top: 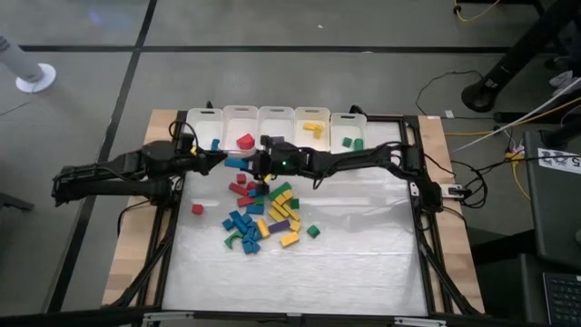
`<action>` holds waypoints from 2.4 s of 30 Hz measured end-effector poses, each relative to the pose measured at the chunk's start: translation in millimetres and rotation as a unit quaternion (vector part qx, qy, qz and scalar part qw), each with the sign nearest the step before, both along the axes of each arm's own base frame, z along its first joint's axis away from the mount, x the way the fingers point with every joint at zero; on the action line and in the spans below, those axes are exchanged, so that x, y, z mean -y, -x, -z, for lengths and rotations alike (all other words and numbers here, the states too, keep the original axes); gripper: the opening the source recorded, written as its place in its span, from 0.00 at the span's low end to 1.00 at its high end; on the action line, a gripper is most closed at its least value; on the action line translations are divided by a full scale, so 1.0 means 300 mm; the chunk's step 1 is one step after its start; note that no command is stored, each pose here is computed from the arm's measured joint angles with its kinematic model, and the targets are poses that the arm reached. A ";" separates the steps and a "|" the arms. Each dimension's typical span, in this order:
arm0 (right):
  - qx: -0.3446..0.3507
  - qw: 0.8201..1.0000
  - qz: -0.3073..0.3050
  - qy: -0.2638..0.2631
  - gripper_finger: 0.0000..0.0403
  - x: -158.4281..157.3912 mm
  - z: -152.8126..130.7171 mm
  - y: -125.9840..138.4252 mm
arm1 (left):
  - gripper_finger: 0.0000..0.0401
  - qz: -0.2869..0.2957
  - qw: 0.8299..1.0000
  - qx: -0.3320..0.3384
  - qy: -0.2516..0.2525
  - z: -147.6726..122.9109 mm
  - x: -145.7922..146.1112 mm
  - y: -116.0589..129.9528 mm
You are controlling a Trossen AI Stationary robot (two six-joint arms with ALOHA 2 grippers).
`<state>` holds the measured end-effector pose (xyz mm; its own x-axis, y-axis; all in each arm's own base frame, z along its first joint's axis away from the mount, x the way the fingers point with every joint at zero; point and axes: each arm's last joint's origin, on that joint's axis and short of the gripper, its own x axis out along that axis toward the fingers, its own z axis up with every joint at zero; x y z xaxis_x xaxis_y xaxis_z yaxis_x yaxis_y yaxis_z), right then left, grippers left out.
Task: Sort blocks
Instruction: Put the blue block into the left white bin
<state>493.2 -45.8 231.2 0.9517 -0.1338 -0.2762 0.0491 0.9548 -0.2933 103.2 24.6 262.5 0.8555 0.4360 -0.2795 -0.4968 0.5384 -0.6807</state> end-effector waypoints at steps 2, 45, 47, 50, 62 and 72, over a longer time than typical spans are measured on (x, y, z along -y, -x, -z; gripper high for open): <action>0.002 1.000 0.007 0.004 0.28 -0.010 -0.001 -0.001 | 0.48 0.011 1.000 -0.004 0.018 0.006 0.003 -0.001; 0.033 0.999 0.017 0.006 0.36 -0.002 -0.021 -0.006 | 0.10 0.027 0.998 -0.056 -0.010 0.035 -0.012 -0.106; 0.031 0.999 0.017 0.006 0.38 -0.002 -0.020 -0.006 | 0.10 0.025 0.998 -0.056 -0.010 0.035 -0.013 -0.106; 0.029 0.999 0.021 0.007 0.43 -0.002 -0.019 -0.005 | 0.10 0.022 0.998 -0.057 -0.012 0.035 -0.013 -0.105; -0.108 0.971 0.210 0.036 0.56 0.020 -0.121 0.132 | 0.11 -0.113 0.973 -0.178 -0.094 0.069 -0.070 -0.047; -0.281 0.951 0.079 -0.104 0.49 -0.024 -0.077 0.229 | 0.14 -0.231 0.919 -0.296 -0.119 0.102 -0.135 0.011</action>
<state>424.5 -38.7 254.4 0.6186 -0.1491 -0.7715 0.0875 0.9888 -0.1209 99.9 65.1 231.9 0.2920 0.8238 -0.4859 -0.9553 0.2754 -0.1073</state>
